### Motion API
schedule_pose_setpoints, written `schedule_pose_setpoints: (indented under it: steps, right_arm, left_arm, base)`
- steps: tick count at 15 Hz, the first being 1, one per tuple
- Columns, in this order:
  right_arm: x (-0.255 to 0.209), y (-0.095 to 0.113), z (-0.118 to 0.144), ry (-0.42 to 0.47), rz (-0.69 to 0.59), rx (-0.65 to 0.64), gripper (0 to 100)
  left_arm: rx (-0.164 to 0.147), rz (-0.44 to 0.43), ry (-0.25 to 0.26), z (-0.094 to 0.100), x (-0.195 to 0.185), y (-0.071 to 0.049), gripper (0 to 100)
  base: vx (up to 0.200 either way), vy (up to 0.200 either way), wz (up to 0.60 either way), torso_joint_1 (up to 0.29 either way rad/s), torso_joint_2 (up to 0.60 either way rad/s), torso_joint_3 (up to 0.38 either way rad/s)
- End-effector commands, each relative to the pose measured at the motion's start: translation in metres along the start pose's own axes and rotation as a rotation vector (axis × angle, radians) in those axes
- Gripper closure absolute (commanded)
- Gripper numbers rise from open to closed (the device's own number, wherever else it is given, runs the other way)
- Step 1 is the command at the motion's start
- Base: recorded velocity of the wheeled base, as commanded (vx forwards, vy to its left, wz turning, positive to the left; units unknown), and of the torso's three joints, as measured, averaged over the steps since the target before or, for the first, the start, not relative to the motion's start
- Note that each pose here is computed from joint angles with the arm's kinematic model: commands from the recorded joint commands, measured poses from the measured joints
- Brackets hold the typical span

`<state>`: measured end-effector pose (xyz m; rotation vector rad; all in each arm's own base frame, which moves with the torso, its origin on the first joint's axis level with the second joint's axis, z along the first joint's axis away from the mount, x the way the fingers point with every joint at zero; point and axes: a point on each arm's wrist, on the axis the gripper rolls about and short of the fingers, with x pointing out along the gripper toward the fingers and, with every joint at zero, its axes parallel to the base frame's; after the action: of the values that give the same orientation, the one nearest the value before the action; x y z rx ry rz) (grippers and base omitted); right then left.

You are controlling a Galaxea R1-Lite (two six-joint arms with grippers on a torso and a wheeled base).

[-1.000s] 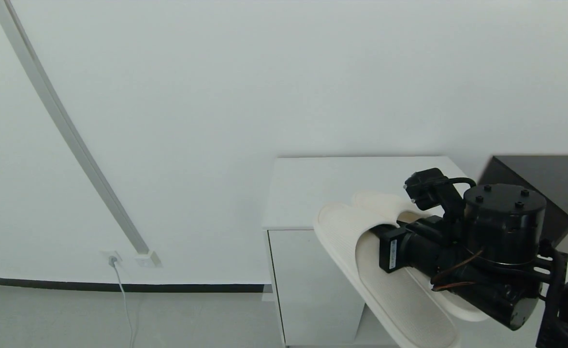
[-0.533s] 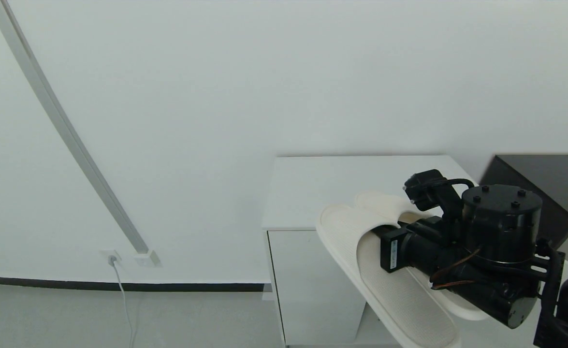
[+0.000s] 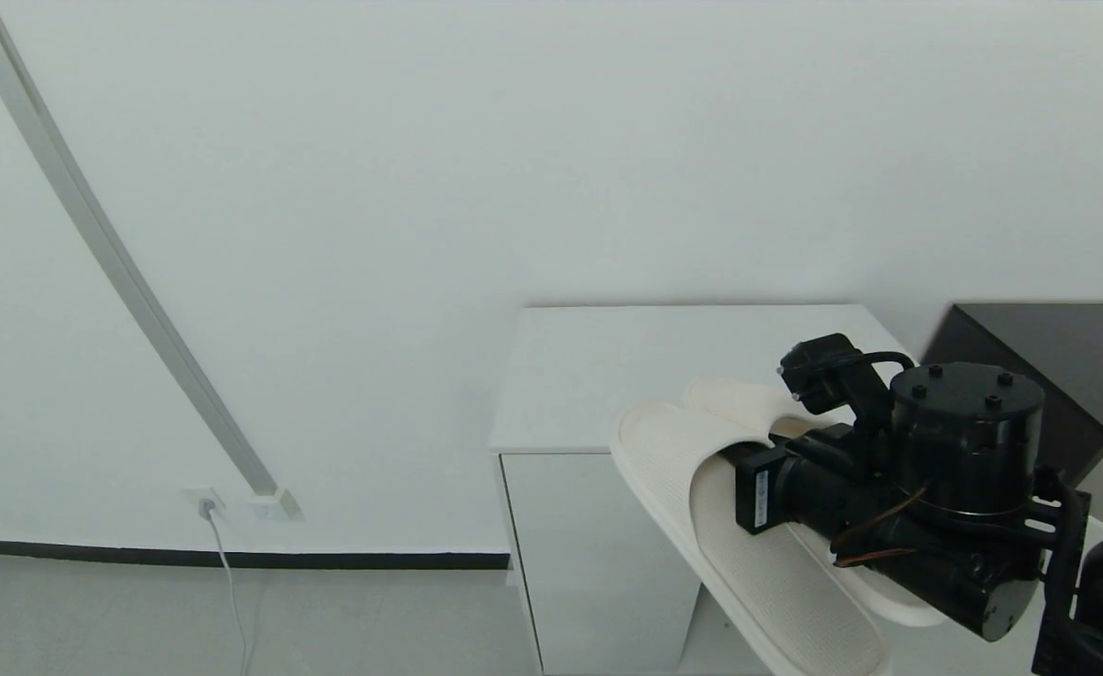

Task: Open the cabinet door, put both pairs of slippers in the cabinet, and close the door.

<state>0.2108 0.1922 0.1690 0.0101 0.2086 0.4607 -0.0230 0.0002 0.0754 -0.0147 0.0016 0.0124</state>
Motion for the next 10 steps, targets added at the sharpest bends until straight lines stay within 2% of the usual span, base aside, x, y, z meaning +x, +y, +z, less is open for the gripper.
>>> schedule_pose_setpoints:
  steps: [1,10]
  right_arm:
    - [0.0002,0.0011,-0.0009,0.003,0.003,-0.001,100]
    - [-0.0017,0.0022,-0.0062,0.021,0.008,-0.009,100]
  left_arm:
    - [-0.001,0.0,0.001,0.0,0.0001,0.0,100]
    - [-0.001,-0.002,0.001,0.0,0.0001,0.0,100]
  base:
    - [0.0,-0.2,0.0,0.007,0.0,0.002]
    - [0.0,-0.2,0.0,0.002,0.0,0.002]
